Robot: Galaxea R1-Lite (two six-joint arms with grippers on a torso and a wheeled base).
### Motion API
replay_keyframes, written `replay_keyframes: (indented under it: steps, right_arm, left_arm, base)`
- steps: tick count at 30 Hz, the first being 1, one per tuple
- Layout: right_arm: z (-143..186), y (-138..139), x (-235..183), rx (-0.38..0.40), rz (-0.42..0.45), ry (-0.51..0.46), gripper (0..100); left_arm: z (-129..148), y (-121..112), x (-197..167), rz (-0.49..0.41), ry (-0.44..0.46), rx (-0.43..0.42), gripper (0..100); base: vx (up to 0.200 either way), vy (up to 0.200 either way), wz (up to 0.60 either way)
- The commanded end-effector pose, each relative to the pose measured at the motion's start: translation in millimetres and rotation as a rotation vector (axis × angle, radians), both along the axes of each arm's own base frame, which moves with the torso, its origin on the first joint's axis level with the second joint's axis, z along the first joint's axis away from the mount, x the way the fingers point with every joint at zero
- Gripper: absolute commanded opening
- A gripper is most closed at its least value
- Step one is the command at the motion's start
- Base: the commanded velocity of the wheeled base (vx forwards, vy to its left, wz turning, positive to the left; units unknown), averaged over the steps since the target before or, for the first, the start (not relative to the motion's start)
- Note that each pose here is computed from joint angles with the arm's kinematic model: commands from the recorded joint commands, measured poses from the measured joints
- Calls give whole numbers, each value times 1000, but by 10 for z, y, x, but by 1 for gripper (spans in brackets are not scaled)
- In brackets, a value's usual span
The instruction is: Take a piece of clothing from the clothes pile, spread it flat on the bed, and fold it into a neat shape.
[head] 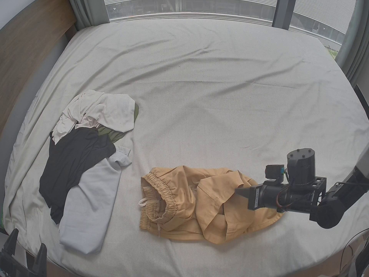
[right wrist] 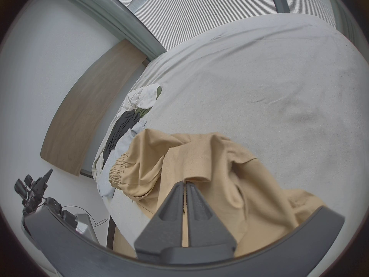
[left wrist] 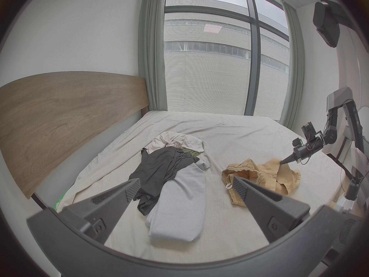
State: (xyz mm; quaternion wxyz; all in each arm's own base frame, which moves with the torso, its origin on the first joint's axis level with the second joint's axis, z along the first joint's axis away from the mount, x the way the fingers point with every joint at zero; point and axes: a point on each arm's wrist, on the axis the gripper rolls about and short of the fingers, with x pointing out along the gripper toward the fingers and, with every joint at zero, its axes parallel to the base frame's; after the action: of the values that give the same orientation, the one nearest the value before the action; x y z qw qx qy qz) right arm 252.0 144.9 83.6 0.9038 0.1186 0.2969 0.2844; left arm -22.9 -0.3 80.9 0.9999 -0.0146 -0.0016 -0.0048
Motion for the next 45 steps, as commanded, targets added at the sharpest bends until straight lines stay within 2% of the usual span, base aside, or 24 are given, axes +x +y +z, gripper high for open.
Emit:
replay_keyframes:
  steps: [1, 4, 9, 10, 23, 28, 41, 42, 45]
  right_arm:
    - [87, -110, -54, 14, -19, -18, 0]
    - [89, -66, -83, 19, -2, -14, 0]
    - [49, 103, -225, 8, 75, 5, 0]
    - [46, 121, -228, 10, 80, 4, 100]
    - [-274, 477, -153, -24, 151, 77, 100]
    - [-327, 625, -75, 11, 149, 76, 100]
    - [-447, 772, 86, -1, 113, 61, 100]
    - [-447, 771, 87, -3, 109, 60, 0]
    - [-449, 770, 85, -2, 108, 61, 0]
  left_arm:
    - [-51, 0, 1, 0, 0, 0, 100]
    - [-51, 0, 1, 0, 0, -2, 100]
    - [-51, 0, 1, 0, 0, -2, 100]
    - [-51, 0, 1, 0, 0, -2, 100]
    - [-51, 0, 1, 0, 0, -2, 100]
    - [-53, 0, 1, 0, 2, -2, 100]
    - [-53, 0, 1, 0, 2, -2, 100]
    - [-53, 0, 1, 0, 2, -2, 100]
    - [-53, 0, 1, 0, 2, -2, 100]
  base:
    - [0, 0, 0]
    - [0, 0, 0]
    - [0, 0, 0]
    - [0, 0, 0]
    - [0, 0, 0]
    - [0, 0, 0]
    - [0, 0, 0]
    - [0, 0, 0]
    - [0, 0, 0]
